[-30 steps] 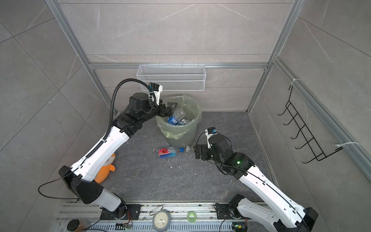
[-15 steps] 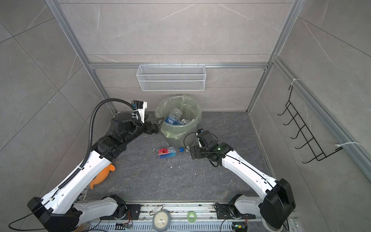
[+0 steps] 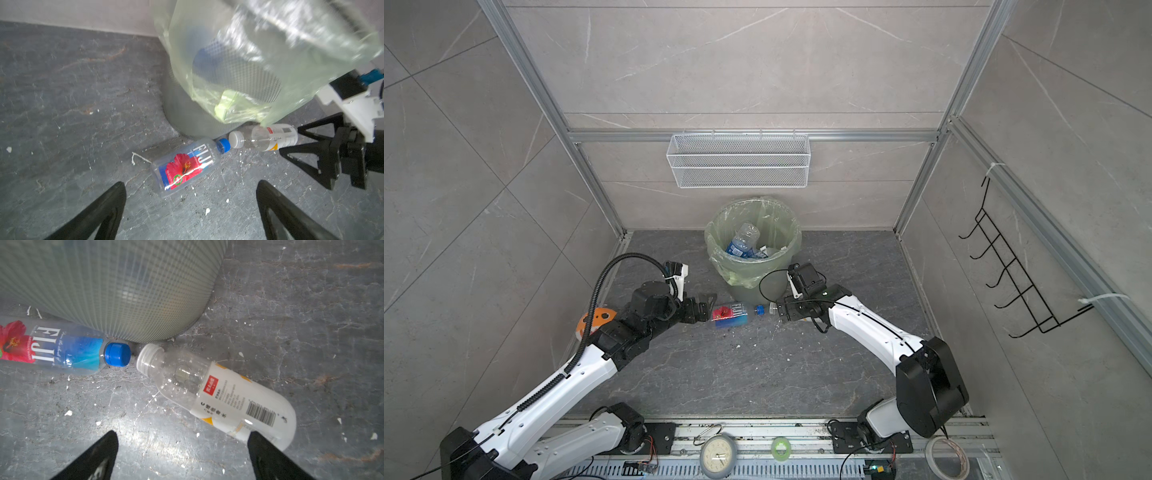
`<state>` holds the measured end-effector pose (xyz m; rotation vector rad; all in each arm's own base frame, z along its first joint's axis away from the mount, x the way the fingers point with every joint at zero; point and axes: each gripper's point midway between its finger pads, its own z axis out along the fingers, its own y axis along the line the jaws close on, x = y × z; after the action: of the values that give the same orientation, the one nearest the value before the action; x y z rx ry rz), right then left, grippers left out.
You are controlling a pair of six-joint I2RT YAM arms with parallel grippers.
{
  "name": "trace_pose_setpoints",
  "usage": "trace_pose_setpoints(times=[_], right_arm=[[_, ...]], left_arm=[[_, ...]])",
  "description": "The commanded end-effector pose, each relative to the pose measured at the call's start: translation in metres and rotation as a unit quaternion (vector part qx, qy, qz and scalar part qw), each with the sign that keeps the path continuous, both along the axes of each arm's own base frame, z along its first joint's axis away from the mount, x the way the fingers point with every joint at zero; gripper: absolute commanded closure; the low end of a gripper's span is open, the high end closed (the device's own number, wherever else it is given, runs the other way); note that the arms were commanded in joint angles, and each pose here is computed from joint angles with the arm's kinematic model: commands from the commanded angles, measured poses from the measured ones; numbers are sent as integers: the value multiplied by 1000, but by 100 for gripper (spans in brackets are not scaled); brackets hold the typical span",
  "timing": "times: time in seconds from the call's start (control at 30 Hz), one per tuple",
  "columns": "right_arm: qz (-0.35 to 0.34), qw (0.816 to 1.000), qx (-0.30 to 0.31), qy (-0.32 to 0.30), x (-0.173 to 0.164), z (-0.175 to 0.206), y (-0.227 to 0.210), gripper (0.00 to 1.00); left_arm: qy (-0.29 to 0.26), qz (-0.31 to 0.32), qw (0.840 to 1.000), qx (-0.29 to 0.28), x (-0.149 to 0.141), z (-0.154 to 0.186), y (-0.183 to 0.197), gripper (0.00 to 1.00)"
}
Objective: Throw the plastic bottles in the bin
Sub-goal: Pick up the plastic bottle from the center of the table.
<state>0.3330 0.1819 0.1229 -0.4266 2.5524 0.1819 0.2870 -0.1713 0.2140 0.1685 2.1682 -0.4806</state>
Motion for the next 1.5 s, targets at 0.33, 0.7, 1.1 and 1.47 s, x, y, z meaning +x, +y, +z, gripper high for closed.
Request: trace_pose_setpoints(times=[0.33, 0.7, 1.1, 1.47], right_arm=[[13, 1000, 18, -12, 38, -14, -3, 0], [0, 996, 59, 60, 28, -32, -3, 0], [9, 994, 54, 93, -16, -32, 2, 0], [30, 994, -23, 107, -51, -61, 14, 0]], left_arm=[[22, 9, 999, -32, -6, -32, 2, 0], [35, 1, 999, -31, -8, -47, -1, 0], [44, -5, 998, -39, -8, -55, -5, 0], [54, -5, 998, -40, -9, -66, -5, 0]])
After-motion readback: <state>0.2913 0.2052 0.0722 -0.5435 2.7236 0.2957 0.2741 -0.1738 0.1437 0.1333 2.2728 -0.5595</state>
